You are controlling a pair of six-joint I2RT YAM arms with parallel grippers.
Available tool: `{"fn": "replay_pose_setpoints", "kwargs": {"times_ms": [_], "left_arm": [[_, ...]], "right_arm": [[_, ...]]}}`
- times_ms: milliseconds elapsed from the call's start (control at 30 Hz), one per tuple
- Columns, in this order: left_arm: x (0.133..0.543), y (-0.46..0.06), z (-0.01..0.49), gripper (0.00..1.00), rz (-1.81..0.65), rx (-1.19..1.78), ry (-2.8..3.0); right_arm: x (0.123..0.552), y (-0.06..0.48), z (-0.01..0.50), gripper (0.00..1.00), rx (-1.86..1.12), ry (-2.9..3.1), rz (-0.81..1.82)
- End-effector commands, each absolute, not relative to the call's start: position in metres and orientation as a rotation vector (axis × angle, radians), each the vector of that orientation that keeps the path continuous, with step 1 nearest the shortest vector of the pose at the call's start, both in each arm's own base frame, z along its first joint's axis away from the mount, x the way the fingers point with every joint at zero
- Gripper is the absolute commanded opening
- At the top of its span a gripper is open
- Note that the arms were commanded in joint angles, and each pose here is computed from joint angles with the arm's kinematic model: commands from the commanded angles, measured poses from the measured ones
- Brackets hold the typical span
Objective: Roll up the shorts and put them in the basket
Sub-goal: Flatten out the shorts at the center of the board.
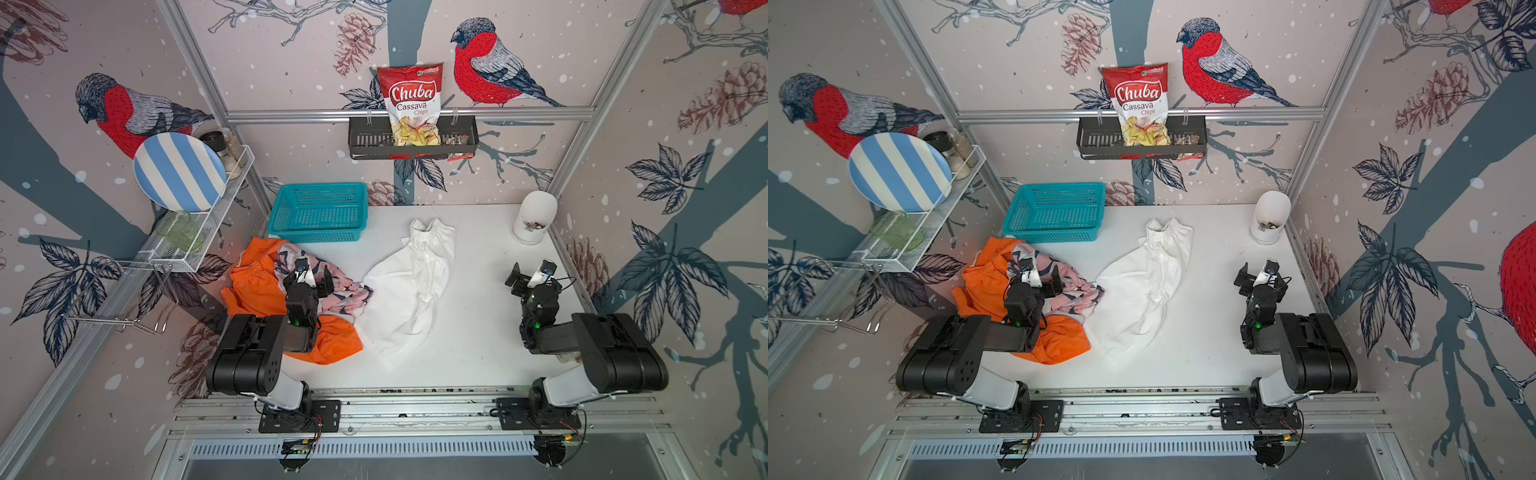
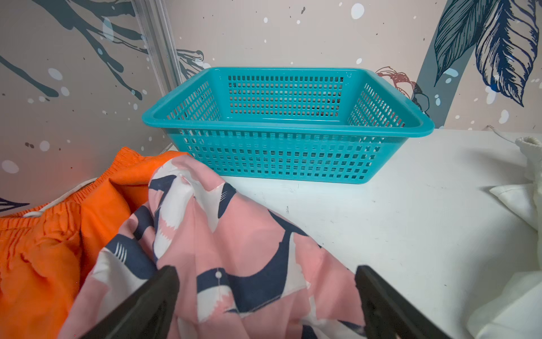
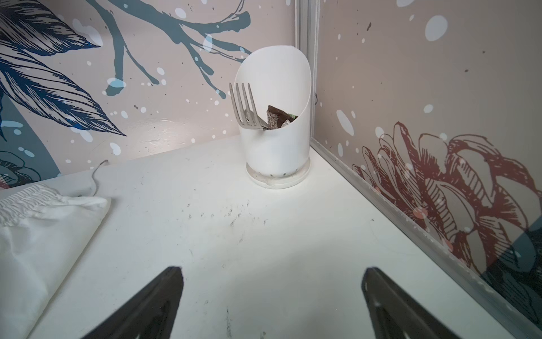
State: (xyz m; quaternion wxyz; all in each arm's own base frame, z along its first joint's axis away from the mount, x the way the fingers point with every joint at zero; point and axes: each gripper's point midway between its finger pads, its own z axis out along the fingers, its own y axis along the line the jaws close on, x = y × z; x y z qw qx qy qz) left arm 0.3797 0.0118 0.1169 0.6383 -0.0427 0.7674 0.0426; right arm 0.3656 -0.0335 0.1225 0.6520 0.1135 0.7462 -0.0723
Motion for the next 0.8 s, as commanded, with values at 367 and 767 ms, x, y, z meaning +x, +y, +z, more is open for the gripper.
{"fn": "replay_pose_setpoints", "kwargs": {"times_ms": [367, 767], "left_arm": [[0.3814, 0.0130, 0.1227, 0.96, 0.096, -0.098, 1.730], [0.3811, 0.0131, 0.1231, 0.96, 0.095, -0.099, 1.728]], "right_arm": [[0.3662, -0.0346, 0.1287, 1.00, 0.277, 1.667, -0.154], [0.3668, -0.0349, 0.1277, 1.00, 0.278, 1.672, -0.153]]}}
